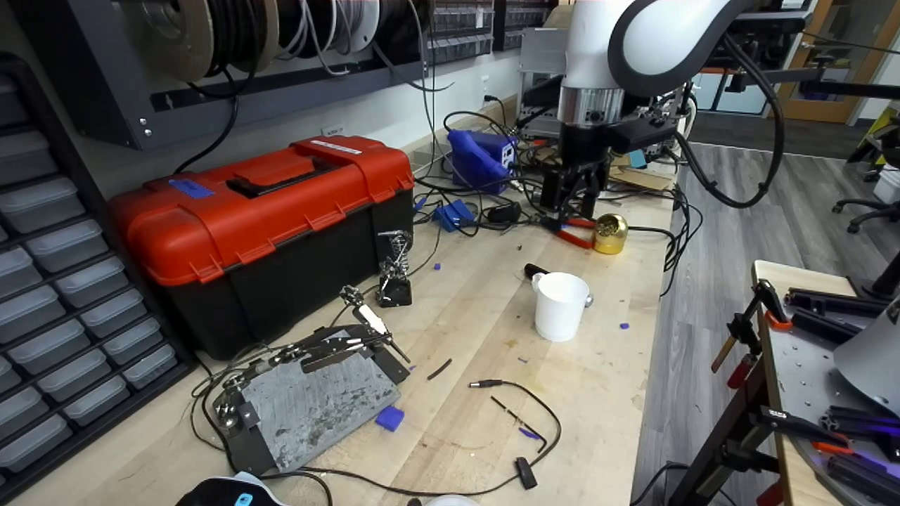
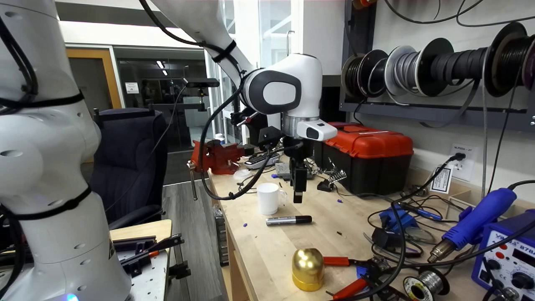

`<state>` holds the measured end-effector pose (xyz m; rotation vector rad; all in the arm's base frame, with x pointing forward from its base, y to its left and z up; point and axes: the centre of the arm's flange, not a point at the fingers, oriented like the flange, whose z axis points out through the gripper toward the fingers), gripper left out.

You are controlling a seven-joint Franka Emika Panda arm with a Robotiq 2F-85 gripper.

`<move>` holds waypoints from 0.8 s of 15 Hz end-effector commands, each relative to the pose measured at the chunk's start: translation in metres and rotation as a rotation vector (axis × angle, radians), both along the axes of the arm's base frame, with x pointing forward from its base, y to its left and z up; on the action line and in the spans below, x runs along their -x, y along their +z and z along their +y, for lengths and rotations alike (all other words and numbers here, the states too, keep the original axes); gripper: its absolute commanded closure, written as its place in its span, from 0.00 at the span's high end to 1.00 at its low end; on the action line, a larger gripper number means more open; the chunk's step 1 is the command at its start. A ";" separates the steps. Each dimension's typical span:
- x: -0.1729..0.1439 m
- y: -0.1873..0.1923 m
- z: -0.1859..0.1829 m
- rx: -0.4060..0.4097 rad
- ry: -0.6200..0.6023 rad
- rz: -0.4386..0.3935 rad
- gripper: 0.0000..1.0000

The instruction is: Place the black marker inside the white mug

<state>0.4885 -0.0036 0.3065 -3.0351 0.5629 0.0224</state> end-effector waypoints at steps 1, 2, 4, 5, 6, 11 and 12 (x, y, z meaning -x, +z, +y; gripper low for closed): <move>-0.006 -0.011 0.005 0.008 0.026 -0.022 1.00; -0.007 -0.013 0.006 0.005 0.030 -0.023 1.00; -0.011 -0.020 0.011 -0.006 0.045 -0.018 1.00; -0.014 -0.024 0.014 -0.010 0.056 -0.015 1.00; -0.016 -0.028 0.016 -0.014 0.066 -0.012 1.00; -0.027 -0.043 0.024 -0.024 0.104 0.001 1.00; -0.029 -0.046 0.025 -0.025 0.106 0.002 1.00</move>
